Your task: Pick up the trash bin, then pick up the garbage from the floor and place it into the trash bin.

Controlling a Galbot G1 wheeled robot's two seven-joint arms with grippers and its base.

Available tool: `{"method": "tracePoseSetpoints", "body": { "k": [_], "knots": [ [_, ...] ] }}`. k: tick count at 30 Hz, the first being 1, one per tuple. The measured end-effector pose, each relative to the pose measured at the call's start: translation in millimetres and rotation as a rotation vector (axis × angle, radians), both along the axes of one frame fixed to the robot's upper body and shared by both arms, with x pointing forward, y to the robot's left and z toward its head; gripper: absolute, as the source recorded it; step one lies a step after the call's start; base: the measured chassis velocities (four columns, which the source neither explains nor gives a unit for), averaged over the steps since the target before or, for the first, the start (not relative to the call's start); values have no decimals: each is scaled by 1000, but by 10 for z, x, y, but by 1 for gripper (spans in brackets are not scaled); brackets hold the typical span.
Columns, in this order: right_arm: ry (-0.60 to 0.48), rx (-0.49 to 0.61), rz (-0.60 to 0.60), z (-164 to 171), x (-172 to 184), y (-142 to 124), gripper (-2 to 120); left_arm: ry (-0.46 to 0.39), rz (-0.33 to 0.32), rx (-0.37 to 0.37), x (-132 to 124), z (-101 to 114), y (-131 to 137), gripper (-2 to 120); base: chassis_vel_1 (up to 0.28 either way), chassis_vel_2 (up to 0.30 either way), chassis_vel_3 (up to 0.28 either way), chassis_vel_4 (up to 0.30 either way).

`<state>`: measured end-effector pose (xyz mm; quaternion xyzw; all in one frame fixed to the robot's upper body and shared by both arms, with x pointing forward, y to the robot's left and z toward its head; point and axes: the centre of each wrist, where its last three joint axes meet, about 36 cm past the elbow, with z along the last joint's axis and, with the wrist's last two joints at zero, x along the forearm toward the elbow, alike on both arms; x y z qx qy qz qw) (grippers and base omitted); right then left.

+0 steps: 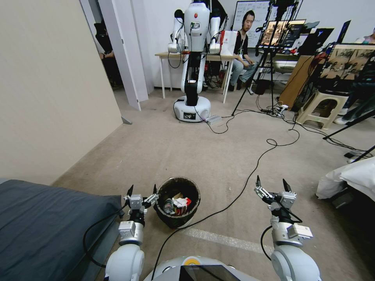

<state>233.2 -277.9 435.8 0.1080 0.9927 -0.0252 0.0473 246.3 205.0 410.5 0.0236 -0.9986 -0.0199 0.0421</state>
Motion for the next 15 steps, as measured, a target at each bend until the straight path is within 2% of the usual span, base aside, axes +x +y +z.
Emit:
{"method": "tracePoseSetpoints", "body": {
  "k": [15],
  "knots": [
    [0,0,1,1,1,0,100,2,0,-1,1,0,0,100,0,0,0,0]
  ]
}}
